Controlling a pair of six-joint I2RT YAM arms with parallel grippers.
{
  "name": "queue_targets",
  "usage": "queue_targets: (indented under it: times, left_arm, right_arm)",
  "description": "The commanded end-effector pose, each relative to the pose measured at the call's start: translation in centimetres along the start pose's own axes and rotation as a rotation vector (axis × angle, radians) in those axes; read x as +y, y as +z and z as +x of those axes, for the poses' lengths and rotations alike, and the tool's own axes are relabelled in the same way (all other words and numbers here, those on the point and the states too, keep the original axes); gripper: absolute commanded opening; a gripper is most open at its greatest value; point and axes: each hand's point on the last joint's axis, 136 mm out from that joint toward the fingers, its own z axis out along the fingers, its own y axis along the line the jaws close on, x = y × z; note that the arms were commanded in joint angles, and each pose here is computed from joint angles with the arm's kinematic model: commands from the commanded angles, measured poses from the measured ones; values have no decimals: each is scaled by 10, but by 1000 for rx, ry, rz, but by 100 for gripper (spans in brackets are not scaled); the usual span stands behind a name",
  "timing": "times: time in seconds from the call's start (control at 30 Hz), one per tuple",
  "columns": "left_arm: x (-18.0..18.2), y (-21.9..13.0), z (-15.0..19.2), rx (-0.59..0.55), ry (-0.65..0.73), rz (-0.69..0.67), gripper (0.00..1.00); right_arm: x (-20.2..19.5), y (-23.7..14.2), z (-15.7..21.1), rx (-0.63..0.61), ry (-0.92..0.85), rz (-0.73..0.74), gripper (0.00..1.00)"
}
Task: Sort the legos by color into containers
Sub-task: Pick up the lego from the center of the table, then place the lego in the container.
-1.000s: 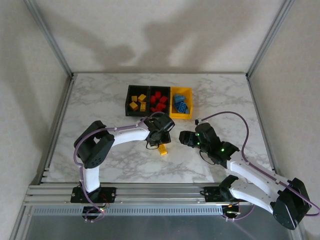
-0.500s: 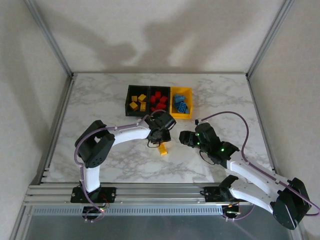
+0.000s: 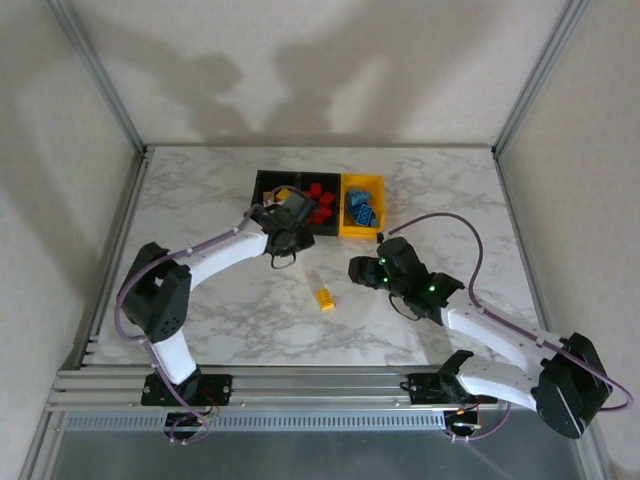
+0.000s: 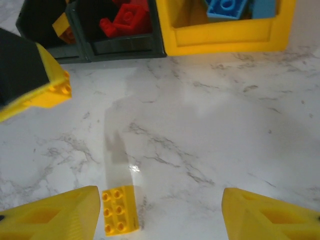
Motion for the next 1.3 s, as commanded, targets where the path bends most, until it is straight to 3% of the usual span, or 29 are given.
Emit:
queue_targets:
  times: [0.0, 0.2, 0.47, 0.73, 1.07, 1.27]
  left_arm:
    - [13, -18, -47, -104, -31, -26, 41]
    - [23, -12, -118, -200, -88, -61, 41]
    - [23, 23, -168, -219, -112, -101, 40]
    - [14, 63, -188, -225, -135, -124, 41]
    - [17, 93, -190, -208, -122, -162, 44]
    - [16, 95, -191, -206, -120, -161, 54]
  right_arm:
    - [27, 1, -22, -54, -35, -67, 65]
    - [39, 10, -21, -38, -45, -88, 65]
    - [34, 5, -18, -43, -28, -75, 65]
    - [32, 7, -16, -35, -30, -61, 65]
    - [26, 1, -16, -44, -27, -42, 65]
    - [25, -1, -16, -46, -26, -40, 65]
